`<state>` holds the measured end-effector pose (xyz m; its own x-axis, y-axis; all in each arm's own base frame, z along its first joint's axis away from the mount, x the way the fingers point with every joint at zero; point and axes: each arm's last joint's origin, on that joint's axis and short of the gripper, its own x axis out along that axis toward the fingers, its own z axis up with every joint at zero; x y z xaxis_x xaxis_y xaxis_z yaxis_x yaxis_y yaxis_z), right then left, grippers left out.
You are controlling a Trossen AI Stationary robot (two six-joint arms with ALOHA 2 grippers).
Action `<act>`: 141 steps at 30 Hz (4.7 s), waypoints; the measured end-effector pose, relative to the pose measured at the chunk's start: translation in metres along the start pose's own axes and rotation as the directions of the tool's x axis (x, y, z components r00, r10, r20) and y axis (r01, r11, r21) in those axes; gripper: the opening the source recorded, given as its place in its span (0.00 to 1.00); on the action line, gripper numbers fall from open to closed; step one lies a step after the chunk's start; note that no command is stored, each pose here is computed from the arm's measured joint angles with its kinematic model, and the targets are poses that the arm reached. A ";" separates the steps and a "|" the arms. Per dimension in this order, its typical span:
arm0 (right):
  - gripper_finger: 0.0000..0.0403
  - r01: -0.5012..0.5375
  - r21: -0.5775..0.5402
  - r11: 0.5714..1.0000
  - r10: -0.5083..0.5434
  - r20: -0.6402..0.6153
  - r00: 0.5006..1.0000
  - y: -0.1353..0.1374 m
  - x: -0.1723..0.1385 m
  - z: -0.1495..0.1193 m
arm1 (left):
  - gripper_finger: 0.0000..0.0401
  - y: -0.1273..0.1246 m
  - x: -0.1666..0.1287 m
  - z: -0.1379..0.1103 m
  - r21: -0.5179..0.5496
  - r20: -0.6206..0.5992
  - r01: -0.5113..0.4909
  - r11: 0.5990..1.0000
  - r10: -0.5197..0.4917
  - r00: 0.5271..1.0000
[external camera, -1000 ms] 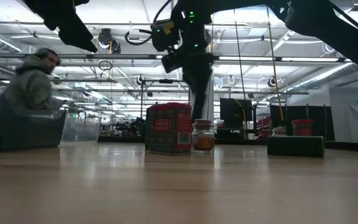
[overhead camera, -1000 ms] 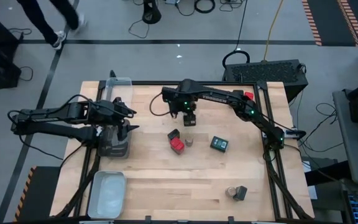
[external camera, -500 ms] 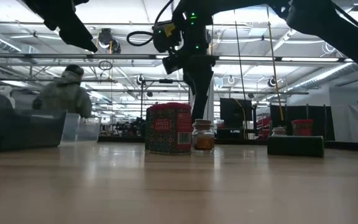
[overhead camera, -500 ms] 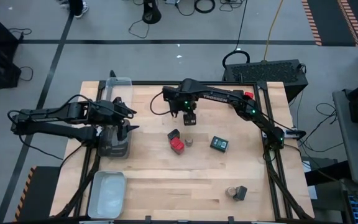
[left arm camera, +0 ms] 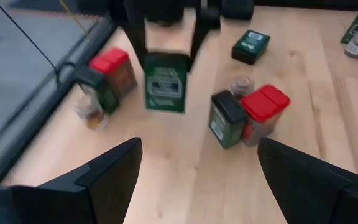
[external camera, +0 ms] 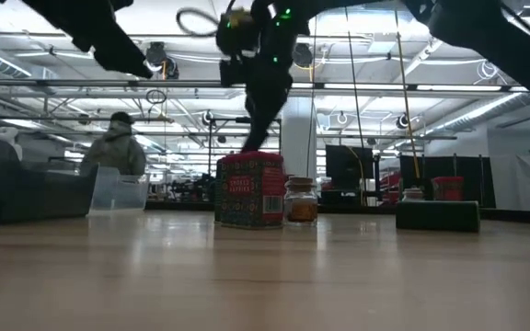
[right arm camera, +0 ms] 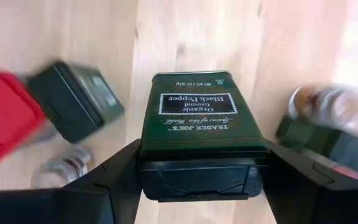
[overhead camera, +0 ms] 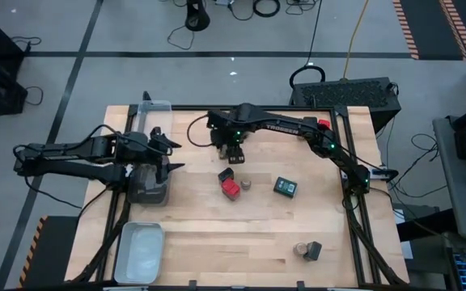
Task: Sort spices by type
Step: Put the black seasoning can into the black bin
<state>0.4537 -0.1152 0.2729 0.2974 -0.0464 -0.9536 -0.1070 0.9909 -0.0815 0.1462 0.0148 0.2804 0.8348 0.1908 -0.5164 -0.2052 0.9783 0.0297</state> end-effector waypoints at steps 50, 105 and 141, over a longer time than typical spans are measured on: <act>0.63 0.077 -0.549 0.832 0.243 0.487 0.839 0.136 -0.053 0.065 | 0.81 -0.025 0.033 0.004 -0.239 0.060 0.555 0.796 -0.559 0.827; 0.84 -0.124 -0.282 0.951 0.223 0.354 0.908 0.067 -0.063 0.028 | 0.31 -0.001 -0.023 -0.017 -0.192 0.070 0.313 0.930 -0.305 0.950; 0.84 -0.164 -0.265 0.950 0.253 0.354 0.900 0.073 -0.018 0.027 | 0.31 0.018 -0.070 -0.038 0.215 -0.223 -0.147 0.966 0.195 0.955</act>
<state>0.4664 -0.0389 0.2925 0.5760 0.2540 -0.7770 -0.4014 0.9159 0.0018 0.0644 0.0160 0.2848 0.6433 0.3547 -0.6785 -0.2109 0.9340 0.2883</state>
